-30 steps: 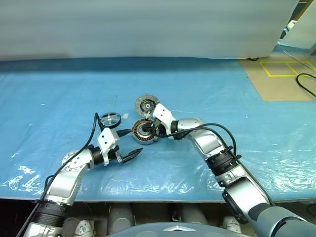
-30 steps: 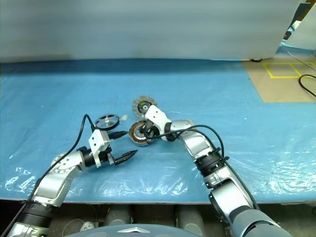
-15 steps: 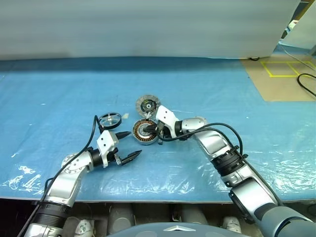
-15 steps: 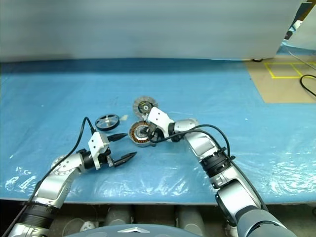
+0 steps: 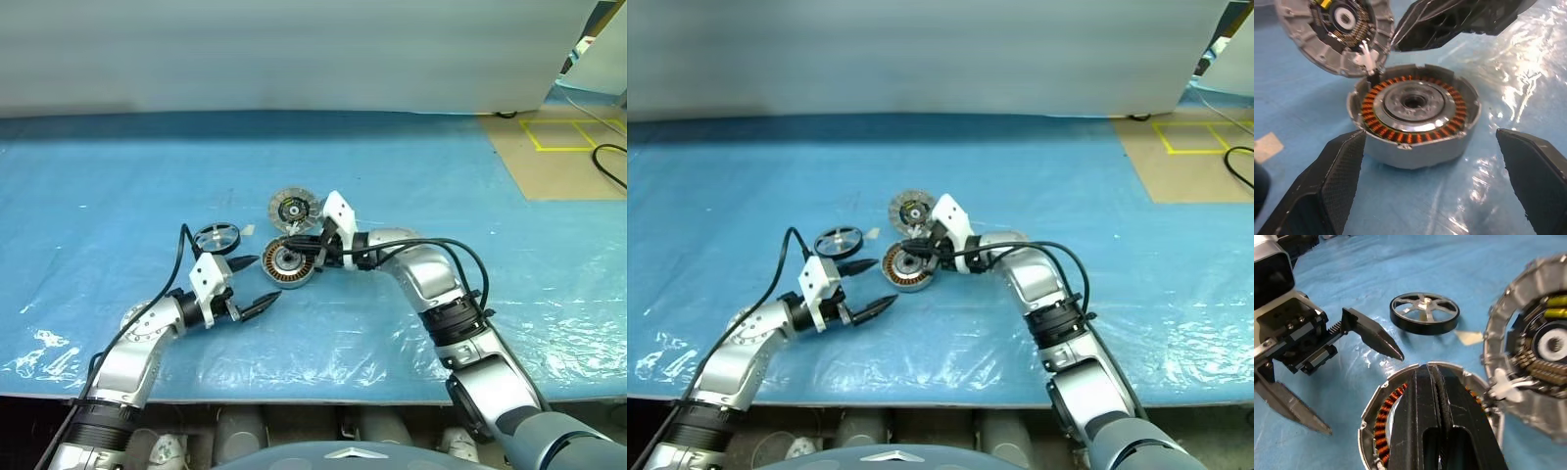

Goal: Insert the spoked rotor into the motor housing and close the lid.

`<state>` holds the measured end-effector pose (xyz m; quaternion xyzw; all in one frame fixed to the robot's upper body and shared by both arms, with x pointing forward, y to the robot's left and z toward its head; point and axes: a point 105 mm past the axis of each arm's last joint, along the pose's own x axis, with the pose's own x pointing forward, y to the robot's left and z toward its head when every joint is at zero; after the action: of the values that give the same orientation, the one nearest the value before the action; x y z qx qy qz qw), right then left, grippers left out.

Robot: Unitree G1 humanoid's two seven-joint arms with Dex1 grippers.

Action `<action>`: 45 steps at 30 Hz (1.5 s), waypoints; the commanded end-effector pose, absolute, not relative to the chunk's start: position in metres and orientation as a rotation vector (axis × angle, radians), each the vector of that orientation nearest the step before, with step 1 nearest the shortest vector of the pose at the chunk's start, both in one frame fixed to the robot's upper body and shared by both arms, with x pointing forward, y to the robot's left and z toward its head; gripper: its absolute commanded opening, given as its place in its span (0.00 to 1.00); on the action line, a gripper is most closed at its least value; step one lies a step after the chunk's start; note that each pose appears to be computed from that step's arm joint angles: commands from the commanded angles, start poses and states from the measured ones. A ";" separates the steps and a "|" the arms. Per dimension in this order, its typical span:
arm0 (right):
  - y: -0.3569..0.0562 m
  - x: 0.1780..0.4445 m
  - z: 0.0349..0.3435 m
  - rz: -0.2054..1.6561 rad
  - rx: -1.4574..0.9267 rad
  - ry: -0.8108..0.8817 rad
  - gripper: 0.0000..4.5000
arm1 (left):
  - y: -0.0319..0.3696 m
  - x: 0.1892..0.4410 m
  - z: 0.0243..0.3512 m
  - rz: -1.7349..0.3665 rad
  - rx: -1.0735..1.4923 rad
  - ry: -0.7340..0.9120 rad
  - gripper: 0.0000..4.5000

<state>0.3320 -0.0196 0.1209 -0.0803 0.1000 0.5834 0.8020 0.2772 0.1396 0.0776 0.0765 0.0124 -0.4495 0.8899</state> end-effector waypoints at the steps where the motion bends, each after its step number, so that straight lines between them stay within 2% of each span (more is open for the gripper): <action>1: -0.020 0.331 0.141 1.280 -0.201 0.126 0.00 | 0.144 0.274 0.091 -0.916 0.152 -0.007 1.00; 5: -0.027 0.333 0.142 1.277 -0.265 0.117 0.00 | 0.150 0.277 0.110 -0.888 0.132 -0.038 1.00; 10: -0.036 0.336 0.138 1.275 -0.326 0.129 0.00 | 0.167 0.287 0.134 -0.903 0.163 0.016 1.00; 22: -0.037 0.329 0.138 1.272 -0.338 0.120 0.00 | 0.212 0.345 0.166 -0.933 0.413 0.105 1.00; 29: -0.037 0.331 0.141 1.260 -0.342 0.116 0.00 | 0.228 0.367 0.165 -1.008 0.516 0.196 1.00; 32: -0.036 0.329 0.142 1.258 -0.322 0.120 0.00 | 0.231 0.371 0.156 -1.068 0.541 0.299 1.00; 39: -0.038 0.320 0.137 1.244 -0.294 0.145 0.00 | 0.226 0.383 0.167 -1.137 0.597 0.417 1.00; 45: -0.041 0.316 0.134 1.217 -0.276 0.157 0.00 | 0.209 0.392 0.172 -1.183 0.740 0.445 1.00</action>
<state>0.3182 -0.0416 0.1210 -0.1338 0.0982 0.5688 0.8056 0.3890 0.2106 0.1613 0.3082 0.2133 -0.5416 0.7525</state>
